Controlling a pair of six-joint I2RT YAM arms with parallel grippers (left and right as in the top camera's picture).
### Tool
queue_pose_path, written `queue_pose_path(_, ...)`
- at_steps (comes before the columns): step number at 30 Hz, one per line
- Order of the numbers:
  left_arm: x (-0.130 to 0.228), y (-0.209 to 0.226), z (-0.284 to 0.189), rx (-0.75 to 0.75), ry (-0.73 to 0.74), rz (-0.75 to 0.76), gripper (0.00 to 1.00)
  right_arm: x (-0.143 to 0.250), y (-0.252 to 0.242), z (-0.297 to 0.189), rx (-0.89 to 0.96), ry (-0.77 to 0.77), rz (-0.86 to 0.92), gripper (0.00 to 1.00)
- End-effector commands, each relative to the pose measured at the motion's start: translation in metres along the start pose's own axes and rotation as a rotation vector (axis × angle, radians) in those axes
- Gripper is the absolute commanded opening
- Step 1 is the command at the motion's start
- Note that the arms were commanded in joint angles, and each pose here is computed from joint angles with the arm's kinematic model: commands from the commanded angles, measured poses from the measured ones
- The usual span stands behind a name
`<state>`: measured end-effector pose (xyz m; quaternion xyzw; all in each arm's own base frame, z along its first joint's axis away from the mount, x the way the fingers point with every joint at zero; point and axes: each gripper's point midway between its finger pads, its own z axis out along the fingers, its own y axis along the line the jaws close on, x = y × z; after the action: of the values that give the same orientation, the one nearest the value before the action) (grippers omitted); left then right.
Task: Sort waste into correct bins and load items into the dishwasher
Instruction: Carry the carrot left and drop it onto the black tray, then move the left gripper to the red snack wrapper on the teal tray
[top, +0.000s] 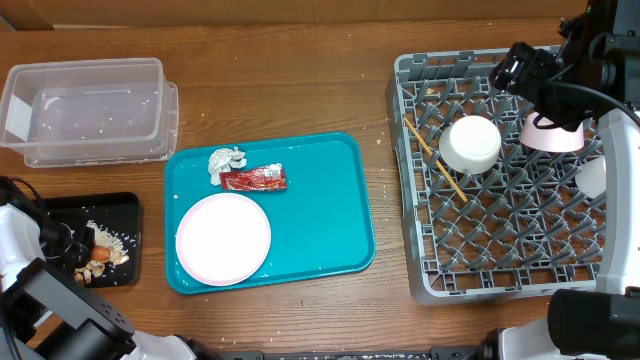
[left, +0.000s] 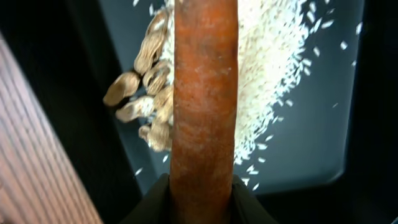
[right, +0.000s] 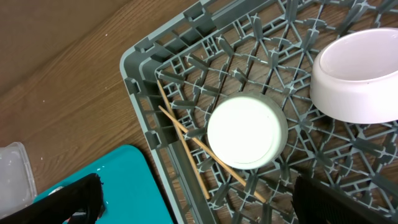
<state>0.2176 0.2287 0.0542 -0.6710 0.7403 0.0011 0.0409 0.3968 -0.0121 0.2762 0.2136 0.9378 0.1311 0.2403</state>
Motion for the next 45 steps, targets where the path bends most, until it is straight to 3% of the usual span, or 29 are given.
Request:
queue_pose_path(1, -0.004, 0.002, 0.002, 0.001, -0.023, -0.021, 0.14, -0.007, 0.004, -0.009, -0.010, -0.036, -0.005, 1.00)
queue_pose_path(16, -0.012, -0.005, 0.002, 0.031, -0.057, -0.021, 0.29, -0.007, 0.004, -0.009, -0.010, -0.036, -0.005, 1.00)
queue_pose_path(25, -0.002, -0.018, 0.001, 0.102, 0.000, -0.017, 0.55, -0.007, 0.004, -0.009, -0.010, -0.036, -0.006, 1.00)
queue_pose_path(34, 0.008, -0.043, -0.017, 0.234, 0.073, 0.041, 0.48, -0.007, 0.004, -0.009, -0.010, -0.036, -0.006, 1.00)
queue_pose_path(41, 0.016, -0.077, -0.072, 0.408, 0.131, 0.126, 0.48, -0.007, 0.004, -0.009, -0.010, -0.036, -0.006, 1.00)
queue_pose_path(45, 0.043, -0.104, -0.116, 0.568, 0.199, 0.269, 0.51, -0.007, 0.004, -0.009, -0.010, -0.036, -0.005, 1.00)
